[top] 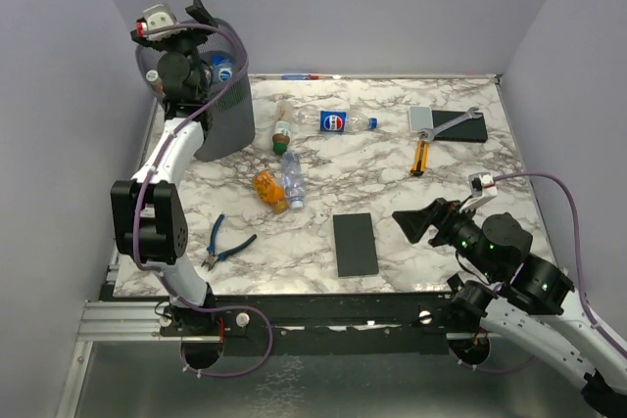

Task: Put the plastic bottles in the bin
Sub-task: Place the plastic bottle in the trash bin.

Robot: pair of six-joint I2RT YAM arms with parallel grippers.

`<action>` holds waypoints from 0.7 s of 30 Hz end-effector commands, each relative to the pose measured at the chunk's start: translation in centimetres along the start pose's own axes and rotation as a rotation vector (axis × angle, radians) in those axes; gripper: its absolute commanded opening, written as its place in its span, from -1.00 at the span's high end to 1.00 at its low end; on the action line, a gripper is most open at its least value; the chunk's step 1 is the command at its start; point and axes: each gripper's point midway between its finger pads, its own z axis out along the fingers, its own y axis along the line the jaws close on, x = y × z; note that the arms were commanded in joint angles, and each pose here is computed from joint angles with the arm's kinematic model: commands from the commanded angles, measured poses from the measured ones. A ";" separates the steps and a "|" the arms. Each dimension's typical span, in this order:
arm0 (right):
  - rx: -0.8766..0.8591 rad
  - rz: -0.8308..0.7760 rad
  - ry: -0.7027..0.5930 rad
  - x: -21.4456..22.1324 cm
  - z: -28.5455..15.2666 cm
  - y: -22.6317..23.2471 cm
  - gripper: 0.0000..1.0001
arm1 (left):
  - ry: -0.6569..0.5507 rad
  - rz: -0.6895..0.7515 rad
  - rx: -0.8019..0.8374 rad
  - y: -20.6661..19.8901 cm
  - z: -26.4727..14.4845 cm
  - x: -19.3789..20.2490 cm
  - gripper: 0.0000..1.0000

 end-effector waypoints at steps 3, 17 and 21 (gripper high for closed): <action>0.046 -0.049 -0.043 -1.6 -1.0 -0.7 -0.97 | -0.184 -0.110 -0.002 -2.0 -0.2 -11.7 -0.98; 0.034 -0.159 0.021 -1.0 1.4 0.2 -0.99 | 0.311 -0.186 0.216 -11.4 -17.3 -13.4 -0.98; -0.080 -0.187 0.198 3.0 4.8 2.6 -0.95 | 0.462 -0.210 0.207 -8.2 -22.9 -10.0 -0.98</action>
